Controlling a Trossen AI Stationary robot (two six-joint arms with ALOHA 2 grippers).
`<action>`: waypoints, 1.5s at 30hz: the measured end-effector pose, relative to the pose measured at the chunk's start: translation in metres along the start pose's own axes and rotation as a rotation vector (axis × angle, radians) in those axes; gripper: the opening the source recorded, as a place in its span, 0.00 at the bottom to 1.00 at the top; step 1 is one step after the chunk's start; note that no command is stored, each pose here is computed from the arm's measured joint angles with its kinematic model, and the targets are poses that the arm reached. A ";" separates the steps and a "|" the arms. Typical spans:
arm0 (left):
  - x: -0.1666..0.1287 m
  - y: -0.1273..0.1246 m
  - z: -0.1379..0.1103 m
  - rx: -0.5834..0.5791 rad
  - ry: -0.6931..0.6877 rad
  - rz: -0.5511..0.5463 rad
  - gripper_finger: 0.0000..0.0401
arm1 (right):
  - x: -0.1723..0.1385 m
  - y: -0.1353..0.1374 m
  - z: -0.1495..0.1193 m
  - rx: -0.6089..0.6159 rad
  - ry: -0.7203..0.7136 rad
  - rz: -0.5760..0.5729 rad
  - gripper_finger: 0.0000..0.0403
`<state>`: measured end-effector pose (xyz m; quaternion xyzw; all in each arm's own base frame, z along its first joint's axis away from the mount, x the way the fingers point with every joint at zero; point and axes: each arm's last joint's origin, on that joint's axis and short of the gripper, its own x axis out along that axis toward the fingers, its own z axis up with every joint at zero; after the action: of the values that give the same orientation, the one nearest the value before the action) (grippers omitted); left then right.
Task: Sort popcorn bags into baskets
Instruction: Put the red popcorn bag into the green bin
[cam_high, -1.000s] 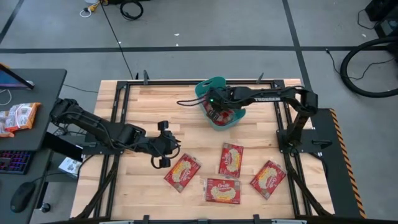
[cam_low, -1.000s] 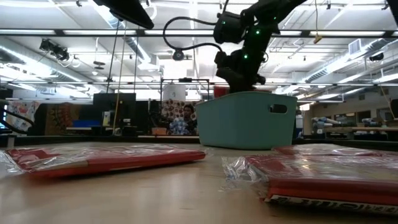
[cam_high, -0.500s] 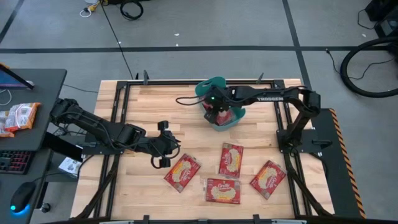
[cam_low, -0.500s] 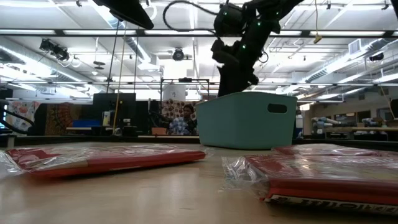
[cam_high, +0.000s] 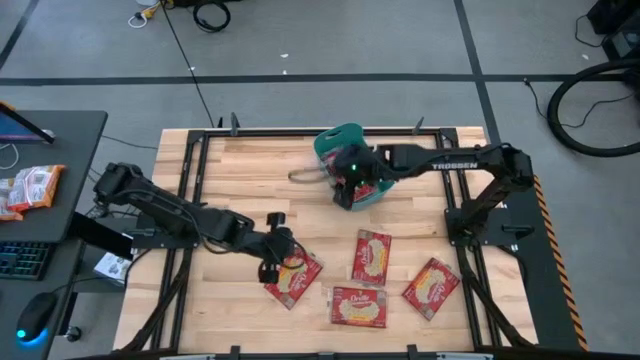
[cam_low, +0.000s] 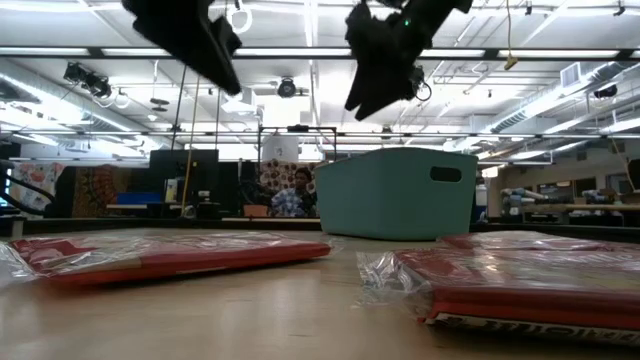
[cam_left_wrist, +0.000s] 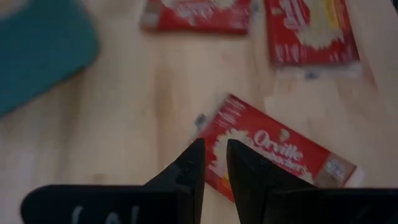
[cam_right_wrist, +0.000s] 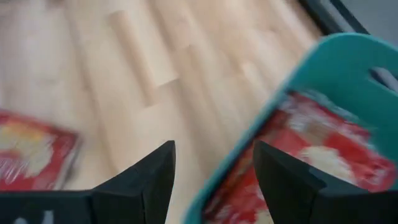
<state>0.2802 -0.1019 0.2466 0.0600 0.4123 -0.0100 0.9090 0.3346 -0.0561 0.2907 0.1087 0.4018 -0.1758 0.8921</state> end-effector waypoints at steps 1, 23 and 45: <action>0.005 -0.002 -0.002 0.005 0.020 -0.010 0.18 | 0.000 0.008 -0.002 -0.030 0.004 0.015 0.54; 0.090 -0.035 -0.037 0.053 0.309 -0.295 0.18 | -0.005 0.114 -0.065 -0.441 -0.045 0.132 0.54; 0.137 0.016 -0.032 0.201 0.187 0.197 0.18 | 0.034 0.119 -0.140 -0.728 -0.097 0.231 0.54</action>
<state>0.3477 -0.0782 0.1240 0.1914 0.4841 0.0434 0.8527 0.3081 0.0918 0.1797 -0.1790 0.3802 0.0749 0.9043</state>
